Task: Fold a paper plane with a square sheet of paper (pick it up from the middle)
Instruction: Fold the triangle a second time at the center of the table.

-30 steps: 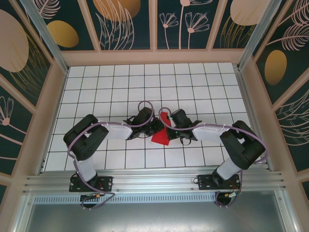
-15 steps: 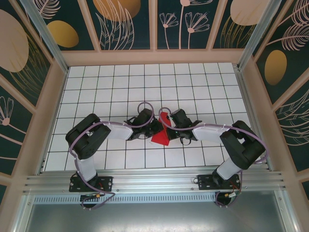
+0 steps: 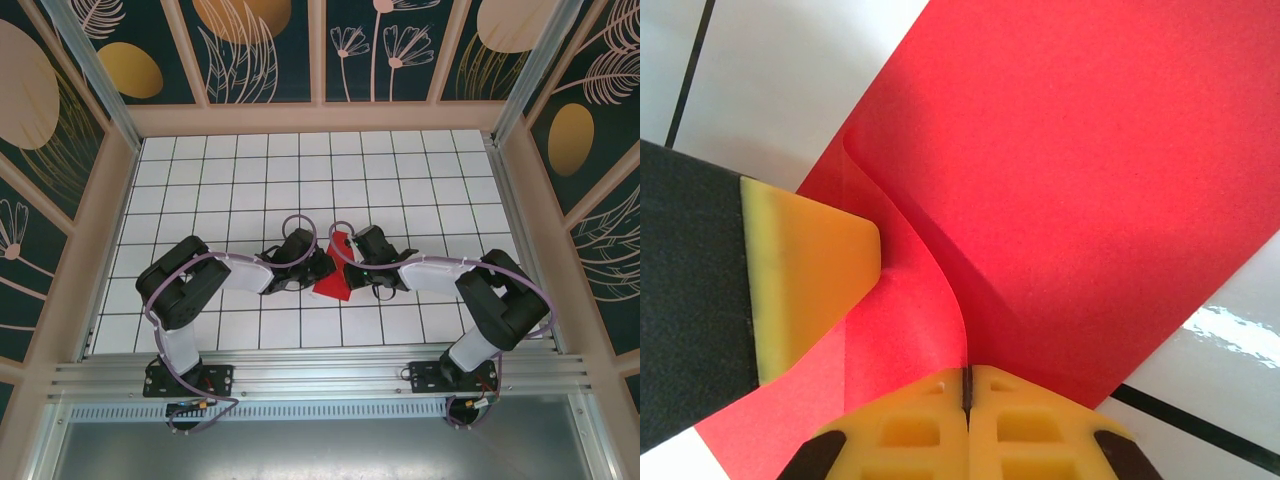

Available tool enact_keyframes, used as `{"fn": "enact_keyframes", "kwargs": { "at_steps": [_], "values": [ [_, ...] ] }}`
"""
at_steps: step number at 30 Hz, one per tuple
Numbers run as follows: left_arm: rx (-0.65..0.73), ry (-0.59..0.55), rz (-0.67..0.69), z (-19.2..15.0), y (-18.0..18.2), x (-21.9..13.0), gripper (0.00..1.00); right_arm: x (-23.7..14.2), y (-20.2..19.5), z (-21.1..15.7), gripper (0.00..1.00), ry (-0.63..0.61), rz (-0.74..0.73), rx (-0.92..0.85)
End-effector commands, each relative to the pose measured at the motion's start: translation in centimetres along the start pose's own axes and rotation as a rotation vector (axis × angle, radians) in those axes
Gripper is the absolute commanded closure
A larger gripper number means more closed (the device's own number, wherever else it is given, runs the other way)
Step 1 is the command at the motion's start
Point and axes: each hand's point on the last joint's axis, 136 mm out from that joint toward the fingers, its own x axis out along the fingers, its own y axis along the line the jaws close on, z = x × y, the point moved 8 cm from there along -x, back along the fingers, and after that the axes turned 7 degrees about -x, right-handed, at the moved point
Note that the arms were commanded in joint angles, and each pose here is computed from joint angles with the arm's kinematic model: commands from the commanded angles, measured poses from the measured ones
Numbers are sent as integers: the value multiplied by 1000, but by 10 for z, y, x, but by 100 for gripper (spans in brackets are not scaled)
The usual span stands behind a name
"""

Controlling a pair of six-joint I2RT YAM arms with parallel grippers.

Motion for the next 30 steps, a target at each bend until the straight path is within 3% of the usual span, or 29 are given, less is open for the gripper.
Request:
{"fn": "enact_keyframes", "kwargs": {
  "at_steps": [1, 8, 12, 22, 30],
  "values": [
    [-3, 11, 52, -1, 10, 0, 86, 3, -2, -1, 95, 16, 10, 19],
    [72, -41, -25, 11, -32, -13, 81, 6, -3, -8, 99, 37, 13, 24],
    [73, -57, -37, 18, -37, -12, 81, 6, -4, -8, 100, 36, 10, 25],
    [57, -55, 20, 22, -16, 4, 82, 6, -5, -10, 100, 39, 7, 27],
    [43, -80, 154, 22, 13, 8, 83, 7, -5, -10, 99, 42, 3, 29]
  ]
}}
